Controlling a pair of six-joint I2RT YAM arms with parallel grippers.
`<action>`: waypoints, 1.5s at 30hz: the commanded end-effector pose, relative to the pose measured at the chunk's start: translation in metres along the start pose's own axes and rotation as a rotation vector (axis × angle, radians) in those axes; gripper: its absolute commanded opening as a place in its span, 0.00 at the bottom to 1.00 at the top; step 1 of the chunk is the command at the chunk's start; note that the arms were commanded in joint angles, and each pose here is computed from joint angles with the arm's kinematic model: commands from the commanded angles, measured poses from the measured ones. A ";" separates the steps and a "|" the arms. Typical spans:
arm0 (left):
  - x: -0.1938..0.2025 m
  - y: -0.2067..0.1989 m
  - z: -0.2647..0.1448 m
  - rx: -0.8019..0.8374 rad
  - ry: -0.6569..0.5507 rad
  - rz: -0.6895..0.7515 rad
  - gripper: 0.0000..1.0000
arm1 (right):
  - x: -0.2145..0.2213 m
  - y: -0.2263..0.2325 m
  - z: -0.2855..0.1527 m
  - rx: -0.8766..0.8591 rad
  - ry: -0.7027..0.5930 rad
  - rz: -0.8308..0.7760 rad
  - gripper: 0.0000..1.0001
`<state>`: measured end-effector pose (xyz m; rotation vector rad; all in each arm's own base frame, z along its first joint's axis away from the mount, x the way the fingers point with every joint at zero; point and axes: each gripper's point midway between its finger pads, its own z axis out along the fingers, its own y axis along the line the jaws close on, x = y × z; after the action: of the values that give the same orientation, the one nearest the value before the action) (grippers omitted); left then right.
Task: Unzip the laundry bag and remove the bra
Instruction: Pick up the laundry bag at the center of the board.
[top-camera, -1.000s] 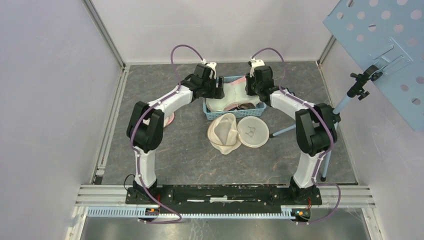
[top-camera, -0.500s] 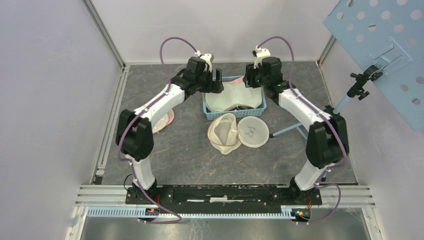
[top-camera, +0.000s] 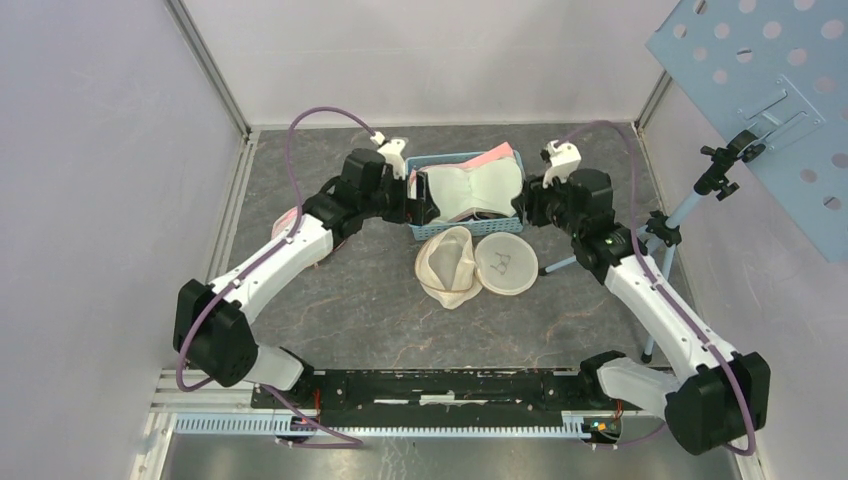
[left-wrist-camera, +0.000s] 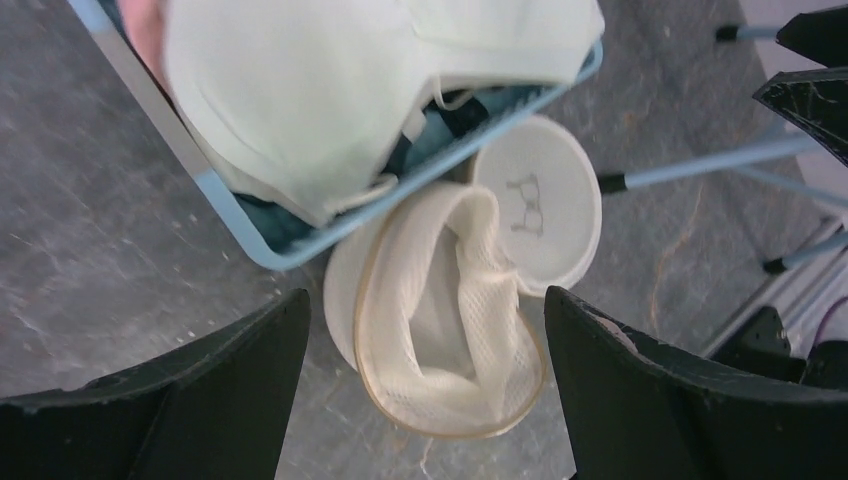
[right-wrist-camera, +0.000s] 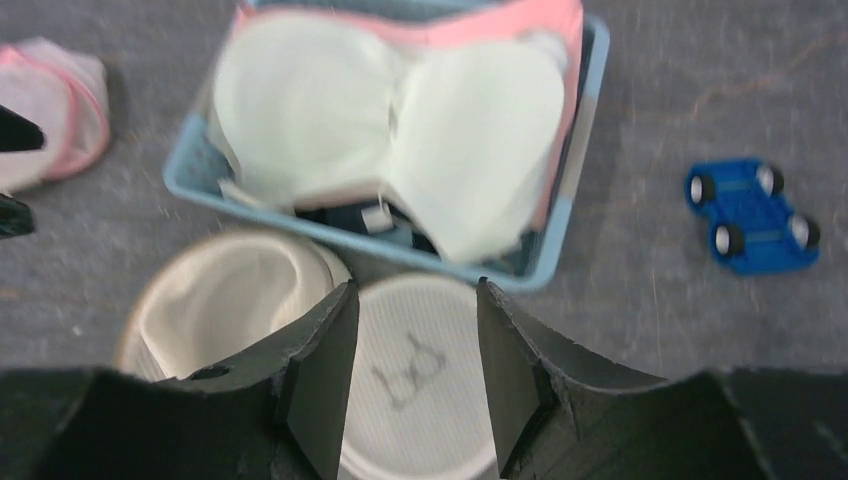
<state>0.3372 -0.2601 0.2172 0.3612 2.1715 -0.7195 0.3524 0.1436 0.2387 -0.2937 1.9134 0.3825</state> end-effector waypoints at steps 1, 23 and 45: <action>0.012 -0.027 -0.007 0.067 -0.017 -0.035 0.93 | 0.046 -0.014 -0.019 0.068 0.106 -0.032 0.53; 0.027 -0.037 -0.016 0.047 -0.052 -0.071 0.93 | 0.148 -0.040 -0.017 0.321 0.387 -0.080 0.37; 0.021 -0.035 -0.023 0.009 -0.064 -0.016 0.93 | 0.188 -0.062 0.015 0.366 0.502 -0.131 0.35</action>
<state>0.2879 -0.2751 0.2018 0.3347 2.1779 -0.7488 0.2993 0.0799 0.0403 -0.3018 2.4572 -0.1830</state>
